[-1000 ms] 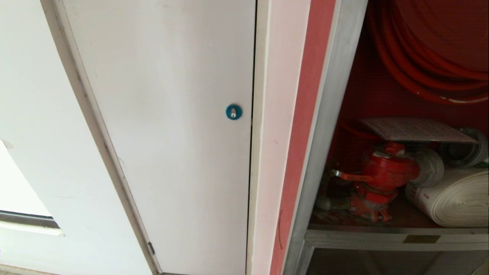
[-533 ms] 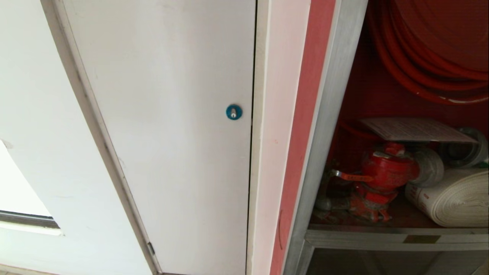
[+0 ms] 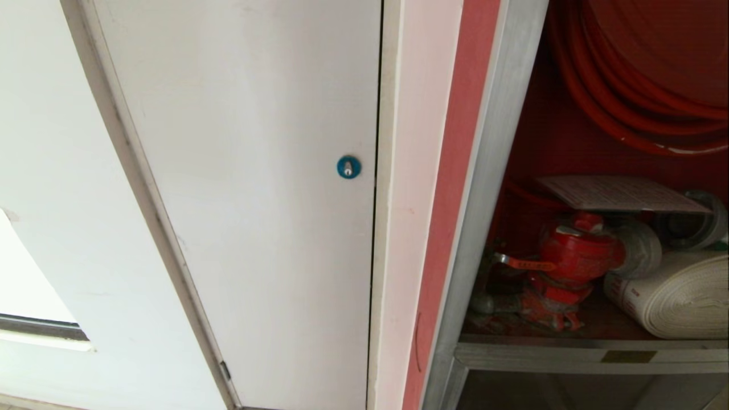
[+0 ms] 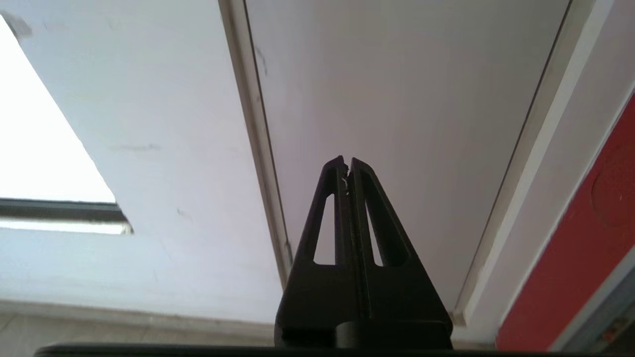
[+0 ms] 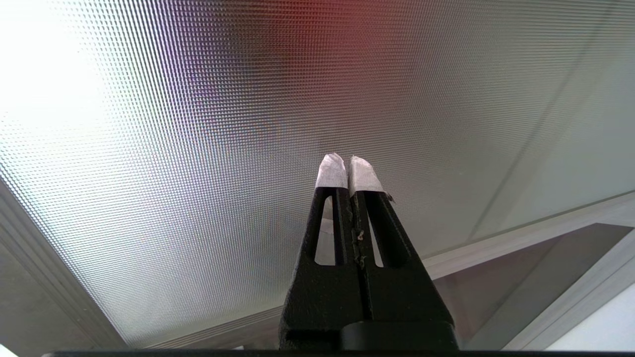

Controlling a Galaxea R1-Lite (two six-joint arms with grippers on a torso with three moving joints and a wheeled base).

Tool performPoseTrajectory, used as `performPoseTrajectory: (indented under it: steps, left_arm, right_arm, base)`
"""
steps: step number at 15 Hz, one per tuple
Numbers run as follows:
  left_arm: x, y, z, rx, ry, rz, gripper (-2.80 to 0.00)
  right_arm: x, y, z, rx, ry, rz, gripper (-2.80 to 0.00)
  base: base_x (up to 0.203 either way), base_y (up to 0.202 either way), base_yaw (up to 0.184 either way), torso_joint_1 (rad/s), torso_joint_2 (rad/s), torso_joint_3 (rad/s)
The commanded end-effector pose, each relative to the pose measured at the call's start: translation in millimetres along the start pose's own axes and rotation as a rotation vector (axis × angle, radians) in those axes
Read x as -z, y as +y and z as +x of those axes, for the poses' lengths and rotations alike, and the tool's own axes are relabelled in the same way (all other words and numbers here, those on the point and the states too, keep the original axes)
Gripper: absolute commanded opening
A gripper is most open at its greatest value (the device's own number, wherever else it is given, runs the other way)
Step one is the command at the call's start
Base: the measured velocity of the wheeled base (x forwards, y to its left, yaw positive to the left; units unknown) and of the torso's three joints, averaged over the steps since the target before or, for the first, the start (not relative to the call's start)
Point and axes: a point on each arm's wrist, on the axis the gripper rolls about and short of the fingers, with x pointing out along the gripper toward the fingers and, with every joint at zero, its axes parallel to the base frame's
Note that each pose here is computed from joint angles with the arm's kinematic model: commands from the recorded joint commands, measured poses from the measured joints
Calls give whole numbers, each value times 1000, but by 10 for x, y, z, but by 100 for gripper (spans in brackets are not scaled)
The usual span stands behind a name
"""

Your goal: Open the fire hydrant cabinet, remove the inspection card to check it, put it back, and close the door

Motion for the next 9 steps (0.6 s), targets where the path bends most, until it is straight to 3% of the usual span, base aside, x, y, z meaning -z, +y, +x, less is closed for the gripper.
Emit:
performPoseTrajectory:
  steps: [1, 9]
  left_arm:
    - [59, -2, 5, 1, 47, -1, -280]
    - [58, -3, 5, 5, 46, -29, -280]
  right_arm:
    - [-2, 0, -1, 0, -1, -1, -280]
    - [-2, 0, -1, 0, -1, -1, -280]
  base:
    - [0, 0, 0, 0, 0, 0]
    - [0, 0, 0, 0, 0, 0]
